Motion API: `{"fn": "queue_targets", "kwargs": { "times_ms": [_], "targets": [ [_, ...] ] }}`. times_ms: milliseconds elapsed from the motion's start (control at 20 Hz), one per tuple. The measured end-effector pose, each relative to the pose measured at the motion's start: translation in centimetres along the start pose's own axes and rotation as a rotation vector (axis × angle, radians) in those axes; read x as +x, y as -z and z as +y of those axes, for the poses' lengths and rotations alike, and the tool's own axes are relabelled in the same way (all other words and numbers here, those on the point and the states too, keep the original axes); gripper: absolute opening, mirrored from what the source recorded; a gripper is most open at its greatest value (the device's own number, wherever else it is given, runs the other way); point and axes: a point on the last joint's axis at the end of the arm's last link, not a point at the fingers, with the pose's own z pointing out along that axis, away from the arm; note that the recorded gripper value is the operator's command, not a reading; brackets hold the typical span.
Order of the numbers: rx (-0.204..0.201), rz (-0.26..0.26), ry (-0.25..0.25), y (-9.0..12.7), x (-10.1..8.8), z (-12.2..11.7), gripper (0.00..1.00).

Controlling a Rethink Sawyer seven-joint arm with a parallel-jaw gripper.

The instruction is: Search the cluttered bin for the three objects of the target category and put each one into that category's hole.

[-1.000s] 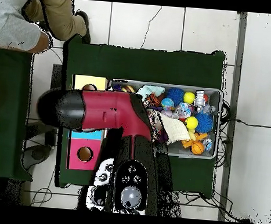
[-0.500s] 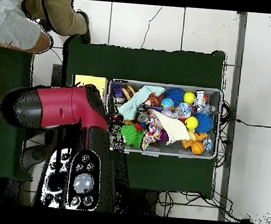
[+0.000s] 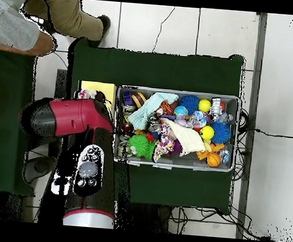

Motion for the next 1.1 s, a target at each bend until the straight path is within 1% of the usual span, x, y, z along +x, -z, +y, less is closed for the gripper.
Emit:
{"fn": "queue_targets", "kwargs": {
  "times_ms": [150,650,800,900,1050,1100],
  "targets": [
    [0.006,0.006,-0.007,-2.1,0.5,-0.4,0.00],
    [0.046,-0.032,0.010,-2.2,-0.8,-0.4,0.00],
    [0.065,-0.037,0.014,-1.9,-1.1,-1.2,0.00],
    [0.078,-0.027,0.008,-1.5,-1.2,-2.0,0.00],
    [0.087,0.005,-0.008,-0.7,-1.3,-3.1,0.00],
    [0.092,0.027,-0.019,-0.1,-1.3,-3.7,0.00]
  ]
}}
